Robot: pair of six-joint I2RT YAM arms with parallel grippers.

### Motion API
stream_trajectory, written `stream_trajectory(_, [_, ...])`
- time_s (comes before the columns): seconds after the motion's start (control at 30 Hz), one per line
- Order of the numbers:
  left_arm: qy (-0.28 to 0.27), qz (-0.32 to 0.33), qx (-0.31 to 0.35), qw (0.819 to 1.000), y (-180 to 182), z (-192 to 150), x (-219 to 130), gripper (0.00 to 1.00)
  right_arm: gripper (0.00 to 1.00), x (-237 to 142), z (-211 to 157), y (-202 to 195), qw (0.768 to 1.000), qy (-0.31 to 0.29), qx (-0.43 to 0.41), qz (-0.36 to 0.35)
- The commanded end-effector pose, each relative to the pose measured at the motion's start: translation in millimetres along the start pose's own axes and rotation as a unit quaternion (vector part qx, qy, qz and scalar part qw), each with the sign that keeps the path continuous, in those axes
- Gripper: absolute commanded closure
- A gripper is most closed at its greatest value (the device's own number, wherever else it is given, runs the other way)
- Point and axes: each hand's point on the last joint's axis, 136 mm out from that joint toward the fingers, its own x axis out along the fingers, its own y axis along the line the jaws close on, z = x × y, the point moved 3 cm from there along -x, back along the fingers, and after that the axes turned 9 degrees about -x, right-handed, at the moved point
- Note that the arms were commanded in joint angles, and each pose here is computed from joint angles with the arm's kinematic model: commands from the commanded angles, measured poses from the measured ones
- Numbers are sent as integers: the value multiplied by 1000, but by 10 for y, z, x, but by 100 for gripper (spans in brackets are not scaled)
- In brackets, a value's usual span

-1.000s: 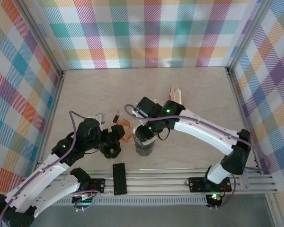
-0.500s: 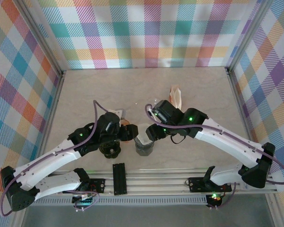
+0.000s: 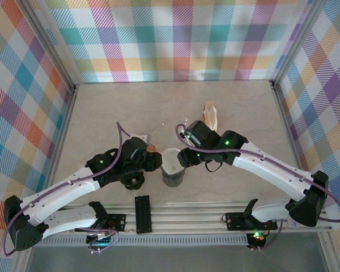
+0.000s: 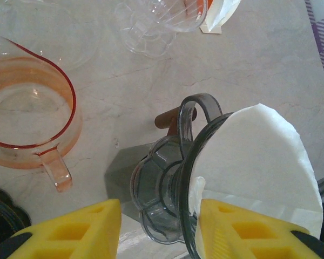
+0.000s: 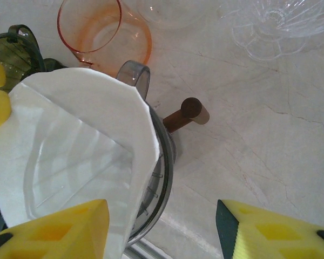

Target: Place the coffee filter in the dripper

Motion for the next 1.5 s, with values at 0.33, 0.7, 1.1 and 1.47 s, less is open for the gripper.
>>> stream_trajectory(0.33, [0, 3, 1, 1000, 71, -73, 12, 58, 49, 245, -93, -89, 999, 24, 27, -12])
stream_trajectory(0.7, [0, -2, -5, 1000, 52, -70, 14, 57, 26, 112, 106, 1, 1000, -20, 13, 17])
stream_trajectory(1.1, [3, -7, -8, 1000, 21, -70, 38, 56, 23, 530, 100, 70, 999, 40, -5, 25])
stream_trajectory(1.47, [6, -8, -11, 1000, 10, -76, 64, 56, 23, 831, -26, 48, 996, 82, -14, 9])
